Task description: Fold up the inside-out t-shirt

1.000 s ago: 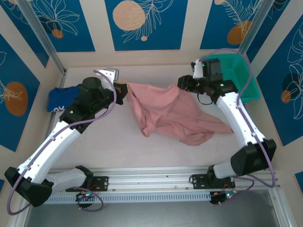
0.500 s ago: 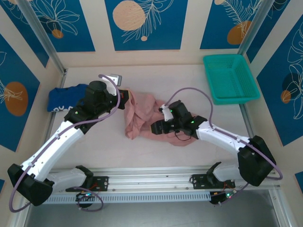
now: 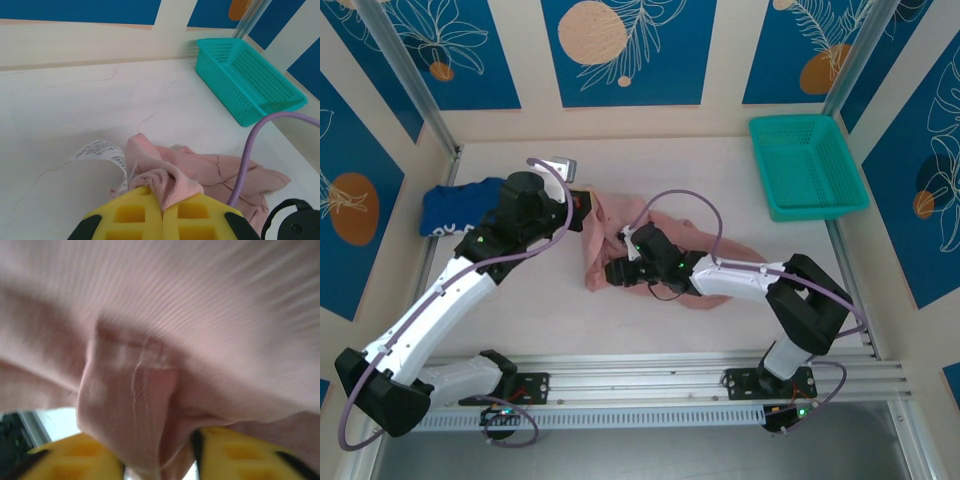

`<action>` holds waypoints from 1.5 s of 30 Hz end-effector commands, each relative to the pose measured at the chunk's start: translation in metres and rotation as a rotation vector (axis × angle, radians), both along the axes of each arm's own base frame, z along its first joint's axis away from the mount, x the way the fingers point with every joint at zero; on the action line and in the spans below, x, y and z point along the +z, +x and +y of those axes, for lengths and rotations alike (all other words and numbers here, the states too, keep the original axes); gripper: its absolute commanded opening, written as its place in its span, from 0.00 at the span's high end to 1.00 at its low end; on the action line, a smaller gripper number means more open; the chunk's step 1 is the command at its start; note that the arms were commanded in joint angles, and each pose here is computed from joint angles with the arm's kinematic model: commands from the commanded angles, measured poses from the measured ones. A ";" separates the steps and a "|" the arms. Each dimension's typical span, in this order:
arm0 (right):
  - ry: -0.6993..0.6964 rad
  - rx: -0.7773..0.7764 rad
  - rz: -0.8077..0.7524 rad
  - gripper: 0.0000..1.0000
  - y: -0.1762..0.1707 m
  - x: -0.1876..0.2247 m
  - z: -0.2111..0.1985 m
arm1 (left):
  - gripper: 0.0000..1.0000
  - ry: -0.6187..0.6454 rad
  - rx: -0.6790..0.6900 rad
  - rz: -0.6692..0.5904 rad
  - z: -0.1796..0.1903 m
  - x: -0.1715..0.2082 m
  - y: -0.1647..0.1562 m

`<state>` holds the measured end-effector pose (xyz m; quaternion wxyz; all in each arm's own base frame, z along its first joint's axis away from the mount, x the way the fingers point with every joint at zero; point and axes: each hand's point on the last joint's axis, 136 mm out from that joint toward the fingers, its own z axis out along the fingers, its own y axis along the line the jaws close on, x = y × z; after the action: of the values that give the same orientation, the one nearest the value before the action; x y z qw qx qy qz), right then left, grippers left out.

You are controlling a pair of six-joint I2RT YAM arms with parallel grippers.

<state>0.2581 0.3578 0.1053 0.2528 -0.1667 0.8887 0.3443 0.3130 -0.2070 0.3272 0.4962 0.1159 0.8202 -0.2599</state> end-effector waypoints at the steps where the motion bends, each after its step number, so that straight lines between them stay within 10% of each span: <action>1: -0.011 -0.092 -0.109 0.80 0.025 0.030 -0.018 | 1.00 0.003 0.070 -0.037 0.017 0.013 0.000; 8: -0.056 -0.243 -0.174 0.90 0.045 0.083 -0.114 | 1.00 0.044 0.323 -0.097 0.076 0.035 0.012; 21: 0.139 -0.436 -0.645 0.96 0.060 0.339 -0.227 | 1.00 -0.125 0.489 -0.386 0.134 0.179 0.001; 25: 0.109 -0.434 -0.607 0.96 0.051 0.313 -0.231 | 1.00 -0.135 0.422 -0.369 0.126 0.161 -0.012; 36: -0.022 -0.392 -0.051 0.96 0.003 0.102 -0.226 | 1.00 -0.098 0.248 0.198 0.098 -0.094 -0.064; 40: -0.014 -0.392 -0.064 0.99 0.020 0.102 -0.217 | 1.00 -0.138 0.301 0.171 0.103 -0.096 -0.057; 45: -0.027 -0.473 -0.348 1.00 0.100 0.211 -0.229 | 1.00 -0.078 0.479 -0.047 0.123 -0.004 0.007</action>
<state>0.3064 0.1372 0.2158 0.3340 -0.0042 0.9107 0.2431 0.2754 -0.0999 0.2285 0.4463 -0.0641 0.8715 -0.1927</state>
